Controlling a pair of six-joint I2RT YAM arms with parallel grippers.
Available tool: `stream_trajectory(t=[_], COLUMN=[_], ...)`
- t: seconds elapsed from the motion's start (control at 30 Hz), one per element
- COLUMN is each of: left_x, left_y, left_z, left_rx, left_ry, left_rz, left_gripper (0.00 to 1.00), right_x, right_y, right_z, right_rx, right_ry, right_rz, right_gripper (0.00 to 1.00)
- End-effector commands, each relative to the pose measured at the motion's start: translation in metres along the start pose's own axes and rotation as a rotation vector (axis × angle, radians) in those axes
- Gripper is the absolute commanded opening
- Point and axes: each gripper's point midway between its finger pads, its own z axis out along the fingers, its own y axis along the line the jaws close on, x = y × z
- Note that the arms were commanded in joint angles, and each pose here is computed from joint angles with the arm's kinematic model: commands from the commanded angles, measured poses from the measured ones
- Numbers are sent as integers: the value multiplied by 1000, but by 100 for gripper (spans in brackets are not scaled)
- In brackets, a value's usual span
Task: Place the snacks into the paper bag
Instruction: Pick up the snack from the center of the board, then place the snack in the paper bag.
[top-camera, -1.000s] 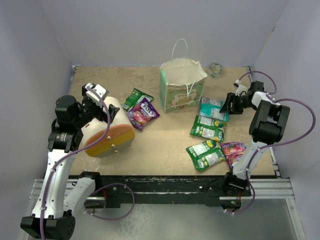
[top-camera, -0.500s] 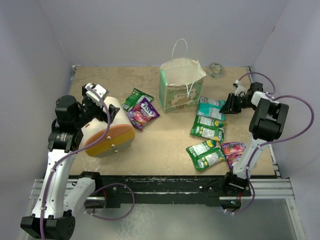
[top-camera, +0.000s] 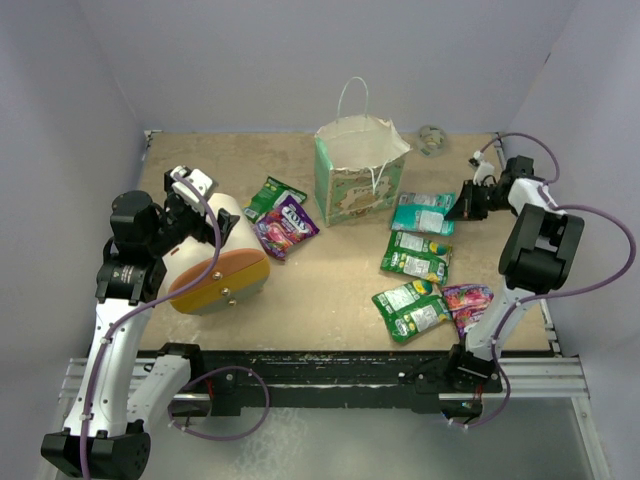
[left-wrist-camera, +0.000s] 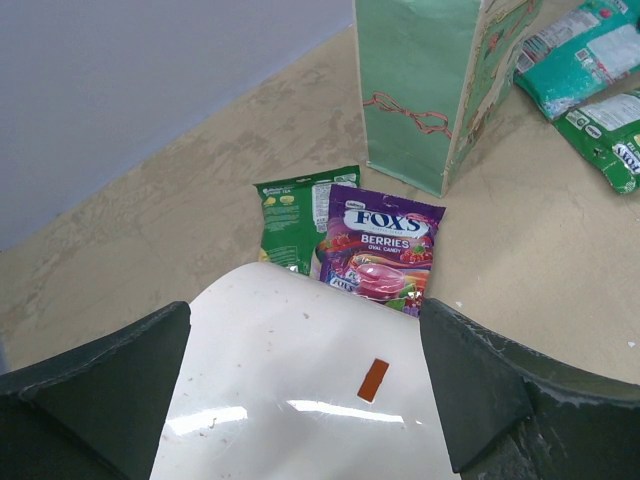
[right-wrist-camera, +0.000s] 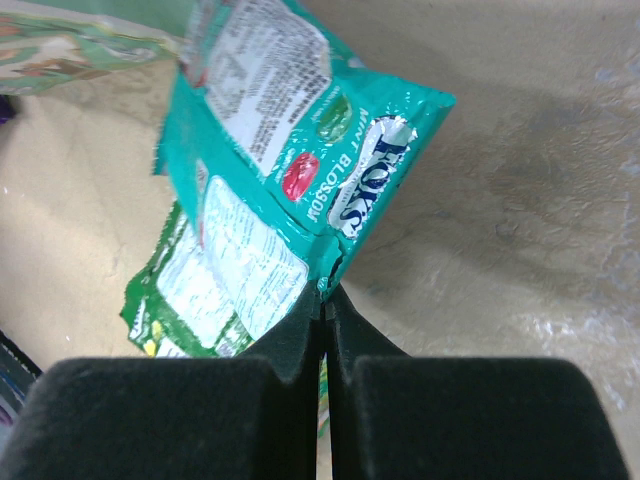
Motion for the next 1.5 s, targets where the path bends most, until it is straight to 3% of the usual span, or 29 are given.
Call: stream_trajectory(t=[0.0, 0.63, 1.0, 1.47], left_x=[-12, -12, -16, -12], left_y=[2, 1, 1, -1], left_z=[-1, -1, -2, 4], left_rx=[-3, 1, 3, 29], left_ry=[-47, -50, -56, -46], left_rz=[20, 20, 18, 13], left_gripper=[99, 99, 99, 99], right_x=[-39, -101, -139, -173], right_y=[32, 137, 195, 308], right_z=[-47, -151, -204, -258], right_rx=[-3, -88, -154, -297], right_ry=[-105, -342, -555, -776], right_rz=[-128, -288, -345, -508], right_gripper=[0, 0, 0, 0])
